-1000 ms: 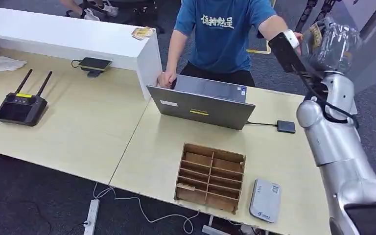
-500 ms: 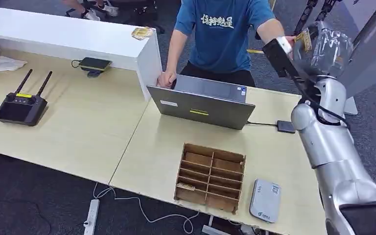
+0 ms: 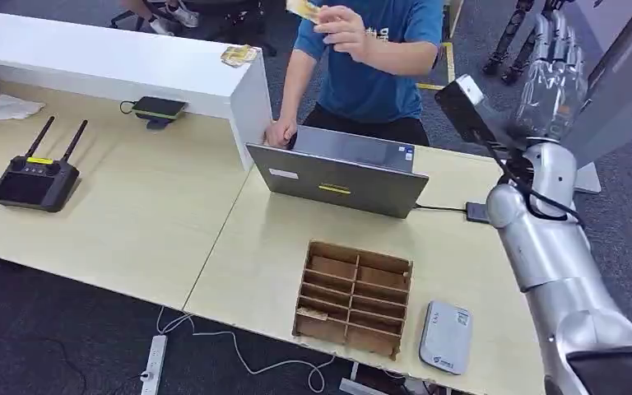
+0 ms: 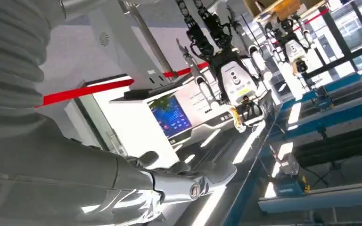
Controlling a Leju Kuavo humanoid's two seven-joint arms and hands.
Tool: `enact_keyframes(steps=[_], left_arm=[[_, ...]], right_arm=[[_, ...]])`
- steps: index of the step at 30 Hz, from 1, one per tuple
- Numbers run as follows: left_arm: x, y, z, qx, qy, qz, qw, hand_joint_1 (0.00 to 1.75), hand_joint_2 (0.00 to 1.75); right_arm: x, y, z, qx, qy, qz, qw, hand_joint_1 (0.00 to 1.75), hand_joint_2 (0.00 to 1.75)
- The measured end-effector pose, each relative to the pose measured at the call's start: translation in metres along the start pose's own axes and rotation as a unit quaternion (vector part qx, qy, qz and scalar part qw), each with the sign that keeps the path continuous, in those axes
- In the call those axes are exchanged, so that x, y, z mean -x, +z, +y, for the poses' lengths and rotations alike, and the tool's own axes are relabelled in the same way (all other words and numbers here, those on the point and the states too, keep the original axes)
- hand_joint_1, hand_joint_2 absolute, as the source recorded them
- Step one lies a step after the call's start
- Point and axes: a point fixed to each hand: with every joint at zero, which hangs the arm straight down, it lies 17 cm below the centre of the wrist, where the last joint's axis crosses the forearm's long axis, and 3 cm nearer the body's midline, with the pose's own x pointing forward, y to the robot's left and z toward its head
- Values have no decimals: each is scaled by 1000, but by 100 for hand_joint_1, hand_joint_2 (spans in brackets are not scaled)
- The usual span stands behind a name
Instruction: Pass the card to the sensor for recognition and then transmit it.
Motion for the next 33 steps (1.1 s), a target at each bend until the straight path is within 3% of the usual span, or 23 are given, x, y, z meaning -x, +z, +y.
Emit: enact_keyframes(steps=[9,19,33], left_arm=[[-5,0,-12,12,23,-11,1000,0,0],[-3,4,-31,24,60,-15,998,0,0],[-7,7,-33,9,102,-27,994,0,0]], right_arm=[[-10,28,-5,22,-25,-19,999,0,175],[-13,104,-26,59,-73,-31,995,0,175],[-6,207,-59,70,-83,-53,993,0,175]])
